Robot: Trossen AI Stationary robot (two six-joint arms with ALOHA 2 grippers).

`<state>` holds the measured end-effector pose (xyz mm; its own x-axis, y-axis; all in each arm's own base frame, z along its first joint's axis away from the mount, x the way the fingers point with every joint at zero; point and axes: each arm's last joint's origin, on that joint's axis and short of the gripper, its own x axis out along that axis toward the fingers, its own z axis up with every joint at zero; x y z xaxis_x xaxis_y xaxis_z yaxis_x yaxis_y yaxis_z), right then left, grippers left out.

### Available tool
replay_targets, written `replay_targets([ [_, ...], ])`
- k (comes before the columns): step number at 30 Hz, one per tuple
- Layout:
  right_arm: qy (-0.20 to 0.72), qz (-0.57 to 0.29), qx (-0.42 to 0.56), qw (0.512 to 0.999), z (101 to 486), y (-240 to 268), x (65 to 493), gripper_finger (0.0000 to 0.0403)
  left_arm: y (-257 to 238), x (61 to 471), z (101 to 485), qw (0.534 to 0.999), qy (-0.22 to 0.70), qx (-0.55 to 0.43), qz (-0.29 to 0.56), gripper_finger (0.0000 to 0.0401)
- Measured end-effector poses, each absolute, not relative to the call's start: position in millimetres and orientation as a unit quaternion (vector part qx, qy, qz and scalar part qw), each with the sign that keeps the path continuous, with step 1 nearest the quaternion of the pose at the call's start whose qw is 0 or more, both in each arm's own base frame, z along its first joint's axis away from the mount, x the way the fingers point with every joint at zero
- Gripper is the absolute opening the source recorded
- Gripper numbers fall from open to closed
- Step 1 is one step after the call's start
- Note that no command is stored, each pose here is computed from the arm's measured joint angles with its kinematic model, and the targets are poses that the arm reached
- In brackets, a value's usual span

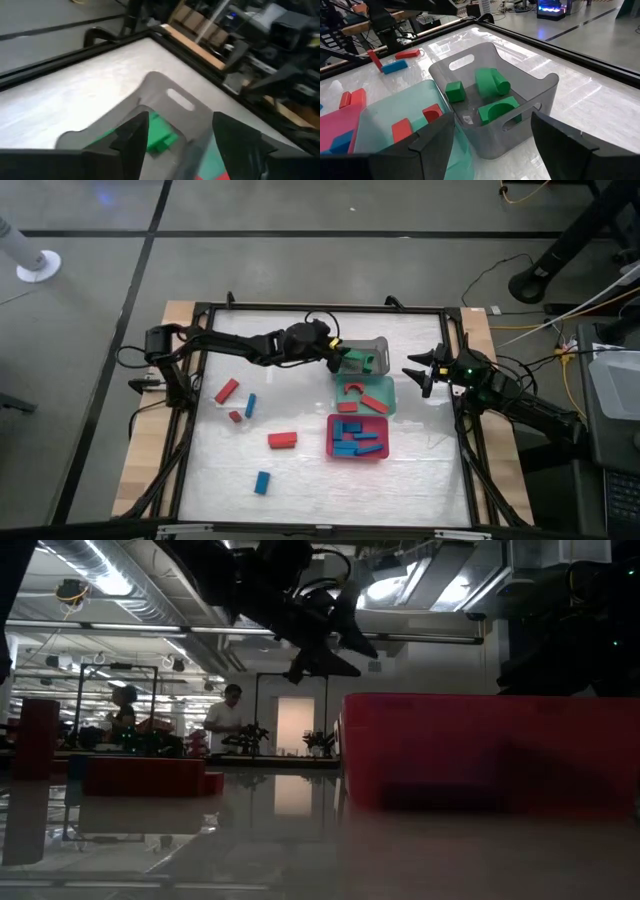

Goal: Sort blocks
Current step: Put the red block into the green bin

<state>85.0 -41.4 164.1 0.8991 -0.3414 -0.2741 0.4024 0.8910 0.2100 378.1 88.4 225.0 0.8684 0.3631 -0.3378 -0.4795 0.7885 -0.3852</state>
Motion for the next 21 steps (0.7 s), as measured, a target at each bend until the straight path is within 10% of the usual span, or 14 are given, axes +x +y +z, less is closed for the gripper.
replay_targets([
  [10, 0.116, -0.193, 0.132, 0.966, 164.1, -41.4, 85.0, 0.0264, 17.4, 355.0, 247.5, 0.914, 0.282, -0.28, -0.082, 0.0205],
  [21, 0.116, -0.193, 0.132, 0.965, 164.1, -41.4, 85.0, 0.0264, -105.8, 303.6, 215.5, 0.835, 0.519, -0.105, -0.148, 0.02],
])
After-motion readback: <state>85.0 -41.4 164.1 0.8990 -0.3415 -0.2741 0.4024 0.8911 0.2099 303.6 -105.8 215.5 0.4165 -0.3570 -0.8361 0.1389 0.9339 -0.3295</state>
